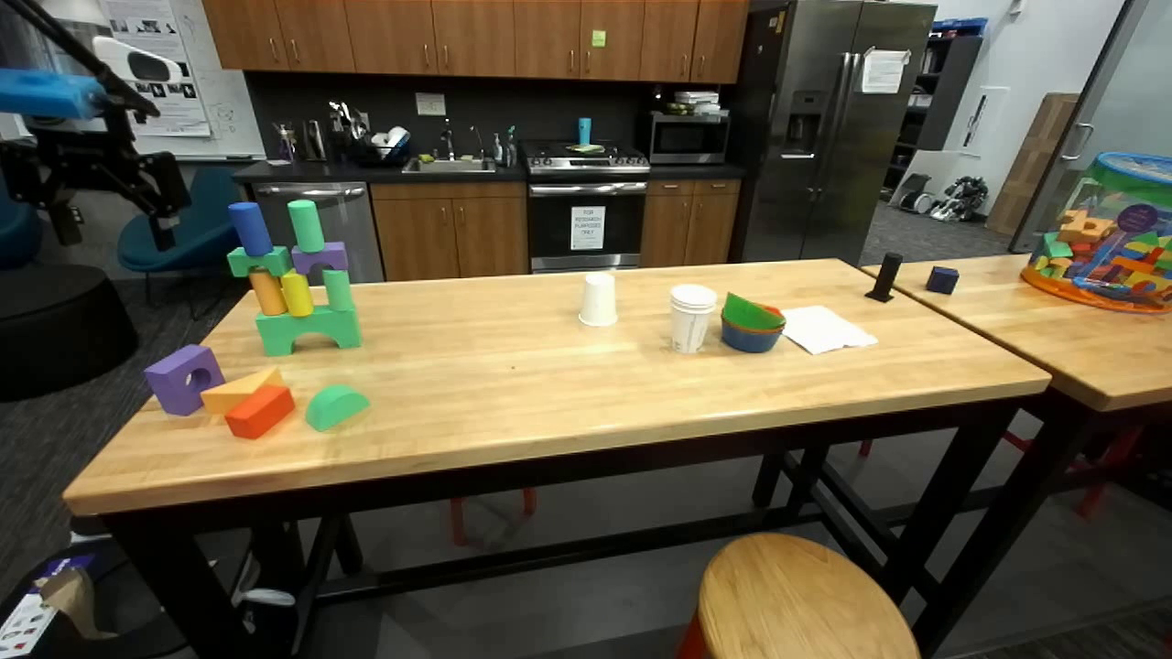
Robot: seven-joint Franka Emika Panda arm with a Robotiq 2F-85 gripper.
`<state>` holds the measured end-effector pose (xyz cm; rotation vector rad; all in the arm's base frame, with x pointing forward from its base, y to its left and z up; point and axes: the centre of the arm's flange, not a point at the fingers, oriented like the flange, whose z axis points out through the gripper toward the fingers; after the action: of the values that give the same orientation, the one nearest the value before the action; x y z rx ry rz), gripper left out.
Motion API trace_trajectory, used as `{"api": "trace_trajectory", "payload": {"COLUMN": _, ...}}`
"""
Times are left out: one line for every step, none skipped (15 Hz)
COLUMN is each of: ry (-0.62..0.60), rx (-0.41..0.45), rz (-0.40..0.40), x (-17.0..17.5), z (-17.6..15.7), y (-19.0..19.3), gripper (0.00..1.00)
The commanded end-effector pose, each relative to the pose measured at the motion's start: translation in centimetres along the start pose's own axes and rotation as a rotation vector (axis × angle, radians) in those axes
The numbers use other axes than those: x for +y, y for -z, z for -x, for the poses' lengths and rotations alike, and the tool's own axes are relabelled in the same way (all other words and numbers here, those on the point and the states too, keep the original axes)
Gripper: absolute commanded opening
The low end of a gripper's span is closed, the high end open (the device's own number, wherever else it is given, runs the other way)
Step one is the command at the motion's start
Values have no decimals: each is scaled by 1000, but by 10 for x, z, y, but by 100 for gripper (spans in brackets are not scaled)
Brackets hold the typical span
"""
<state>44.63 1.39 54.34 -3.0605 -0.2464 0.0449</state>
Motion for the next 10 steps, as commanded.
{"api": "trace_trajectory", "payload": {"ry": 0, "rx": 0, "rz": 0, "x": 0, "z": 0, "y": 0, "gripper": 100}}
{"api": "trace_trajectory", "payload": {"ry": 0, "rx": 0, "rz": 0, "x": 0, "z": 0, "y": 0, "gripper": 100}}
{"api": "trace_trajectory", "payload": {"ry": 2, "rx": -3, "rz": 1, "x": -2, "z": 0, "y": -4, "gripper": 100}}
{"api": "trace_trajectory", "payload": {"ry": 6, "rx": -7, "rz": -4, "x": -5, "z": 0, "y": -10, "gripper": 100}}
{"api": "trace_trajectory", "payload": {"ry": 7, "rx": -7, "rz": -3, "x": -8, "z": -1, "y": -17, "gripper": 100}}
{"api": "trace_trajectory", "payload": {"ry": 11, "rx": -11, "rz": -10, "x": -11, "z": -3, "y": -24, "gripper": 100}}
{"api": "trace_trajectory", "payload": {"ry": 11, "rx": 1, "rz": -13, "x": -16, "z": -6, "y": -33, "gripper": 100}}
{"api": "trace_trajectory", "payload": {"ry": 17, "rx": 9, "rz": -17, "x": -20, "z": -9, "y": -40, "gripper": 100}}
{"api": "trace_trajectory", "payload": {"ry": 27, "rx": 19, "rz": -29, "x": -24, "z": -14, "y": -47, "gripper": 100}}
{"api": "trace_trajectory", "payload": {"ry": 33, "rx": 36, "rz": -24, "x": -28, "z": -20, "y": -54, "gripper": 100}}
